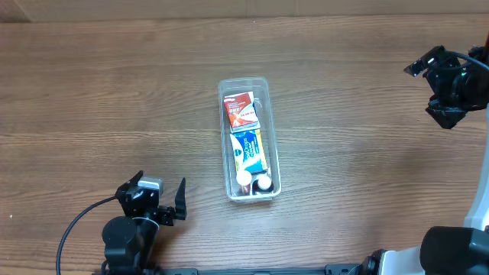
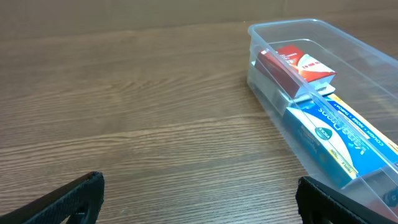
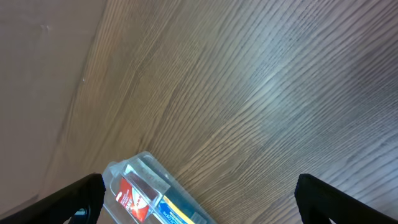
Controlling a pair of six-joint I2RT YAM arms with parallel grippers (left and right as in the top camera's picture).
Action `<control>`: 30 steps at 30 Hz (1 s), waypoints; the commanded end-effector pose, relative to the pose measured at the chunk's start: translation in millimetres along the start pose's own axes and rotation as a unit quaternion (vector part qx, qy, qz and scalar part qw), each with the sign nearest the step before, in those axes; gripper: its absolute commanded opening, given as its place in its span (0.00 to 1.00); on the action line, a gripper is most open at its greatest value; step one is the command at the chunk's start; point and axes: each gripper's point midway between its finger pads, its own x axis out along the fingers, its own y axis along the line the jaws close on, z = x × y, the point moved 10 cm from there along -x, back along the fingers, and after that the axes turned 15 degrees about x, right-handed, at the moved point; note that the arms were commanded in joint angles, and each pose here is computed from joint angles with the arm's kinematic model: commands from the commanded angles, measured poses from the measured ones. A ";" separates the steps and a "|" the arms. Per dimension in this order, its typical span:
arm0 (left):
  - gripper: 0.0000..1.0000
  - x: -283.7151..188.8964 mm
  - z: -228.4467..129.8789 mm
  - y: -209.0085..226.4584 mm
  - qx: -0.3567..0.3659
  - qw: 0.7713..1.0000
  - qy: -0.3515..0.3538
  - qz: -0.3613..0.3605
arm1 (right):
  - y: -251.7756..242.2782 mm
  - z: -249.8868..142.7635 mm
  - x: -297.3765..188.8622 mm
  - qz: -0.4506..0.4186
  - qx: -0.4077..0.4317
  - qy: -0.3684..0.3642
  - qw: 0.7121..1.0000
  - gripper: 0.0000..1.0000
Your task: Pack container
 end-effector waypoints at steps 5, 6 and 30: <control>1.00 -0.4 0.6 0.6 -0.007 1.000 -0.008 0.001 | 2.0 -0.3 -4.3 0.009 -0.004 -0.004 1.000 1.00; 1.00 -0.4 0.6 0.6 -0.007 1.000 -0.008 0.001 | 2.0 -0.3 -4.2 0.009 -0.004 -0.004 1.000 1.00; 1.00 -0.4 0.6 0.6 -0.007 1.000 -0.008 0.001 | 35.5 -87.6 -35.9 0.050 -0.456 -0.188 0.869 1.00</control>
